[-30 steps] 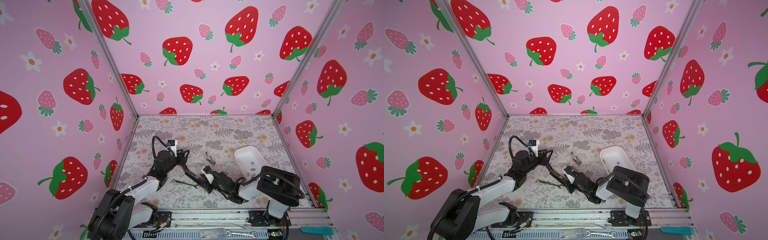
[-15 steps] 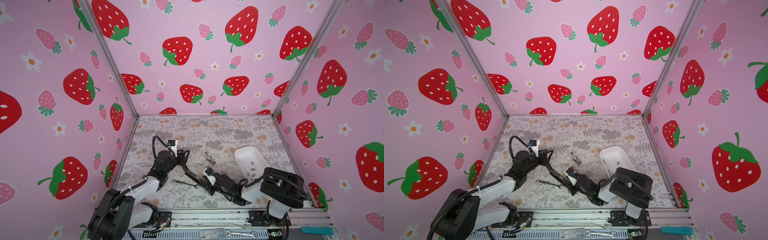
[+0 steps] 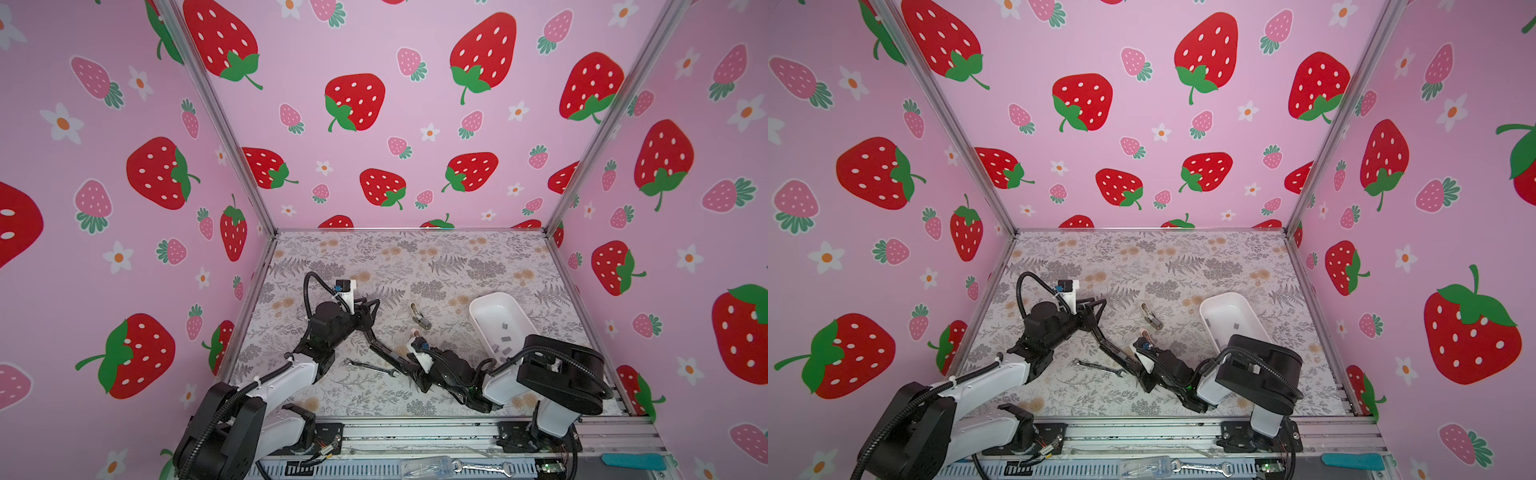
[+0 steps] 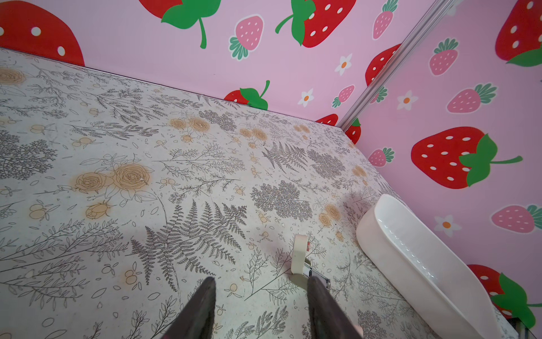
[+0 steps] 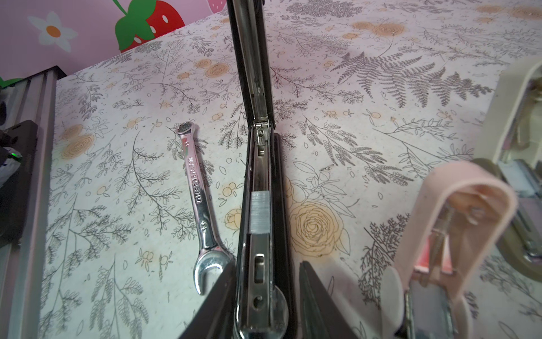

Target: Load the staples into the stapler

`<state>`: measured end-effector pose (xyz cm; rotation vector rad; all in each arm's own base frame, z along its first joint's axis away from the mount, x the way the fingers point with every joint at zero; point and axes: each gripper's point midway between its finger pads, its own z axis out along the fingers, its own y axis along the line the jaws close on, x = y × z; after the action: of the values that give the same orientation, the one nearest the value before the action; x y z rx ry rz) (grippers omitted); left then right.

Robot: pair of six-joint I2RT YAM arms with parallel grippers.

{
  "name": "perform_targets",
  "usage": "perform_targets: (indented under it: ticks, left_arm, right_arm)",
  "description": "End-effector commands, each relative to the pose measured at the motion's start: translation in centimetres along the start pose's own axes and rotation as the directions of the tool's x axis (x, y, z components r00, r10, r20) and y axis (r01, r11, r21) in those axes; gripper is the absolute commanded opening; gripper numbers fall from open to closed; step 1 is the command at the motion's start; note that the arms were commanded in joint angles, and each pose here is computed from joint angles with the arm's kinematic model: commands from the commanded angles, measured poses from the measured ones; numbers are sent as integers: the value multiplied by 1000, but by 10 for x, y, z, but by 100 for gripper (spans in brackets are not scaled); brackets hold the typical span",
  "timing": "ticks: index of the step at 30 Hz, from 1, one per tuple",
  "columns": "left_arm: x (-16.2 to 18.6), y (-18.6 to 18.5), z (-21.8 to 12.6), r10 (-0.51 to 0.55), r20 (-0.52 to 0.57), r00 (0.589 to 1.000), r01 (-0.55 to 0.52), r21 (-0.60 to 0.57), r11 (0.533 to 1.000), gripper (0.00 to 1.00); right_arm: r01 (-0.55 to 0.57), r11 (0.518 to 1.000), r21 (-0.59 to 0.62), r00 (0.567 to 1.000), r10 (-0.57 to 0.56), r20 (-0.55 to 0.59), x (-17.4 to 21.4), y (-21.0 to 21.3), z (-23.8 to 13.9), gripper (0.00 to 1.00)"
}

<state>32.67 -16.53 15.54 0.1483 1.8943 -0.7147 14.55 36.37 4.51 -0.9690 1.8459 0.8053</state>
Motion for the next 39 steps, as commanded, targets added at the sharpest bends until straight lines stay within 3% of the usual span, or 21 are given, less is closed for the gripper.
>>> perform_targets:
  ticks: [1,9,15,19,23,39]
  left_arm:
    - [-1,-4,-3,19,13,1000,-19,10,1000,53]
    - [-2,-4,-5,22,17,1000,-23,8,1000,53]
    - [-2,-6,-5,25,17,1000,-26,13,1000,52]
    - [0,-9,-6,34,14,999,-35,24,999,52]
    - [5,-18,-7,80,8,997,-80,43,996,52]
    - [43,-47,-17,252,-17,968,-248,134,959,40]
  right_arm:
    - [-19,1000,6,1000,19,10,2,0,-1,38]
    - [-24,1000,0,1000,24,4,7,0,-3,30]
    - [-25,1000,-11,1000,25,9,5,2,-2,29]
    - [-25,1000,-14,1000,25,10,5,3,-2,15]
    - [-25,1000,-17,1000,26,15,4,3,-3,9]
    - [-18,1000,-9,999,18,33,-1,3,-2,5]
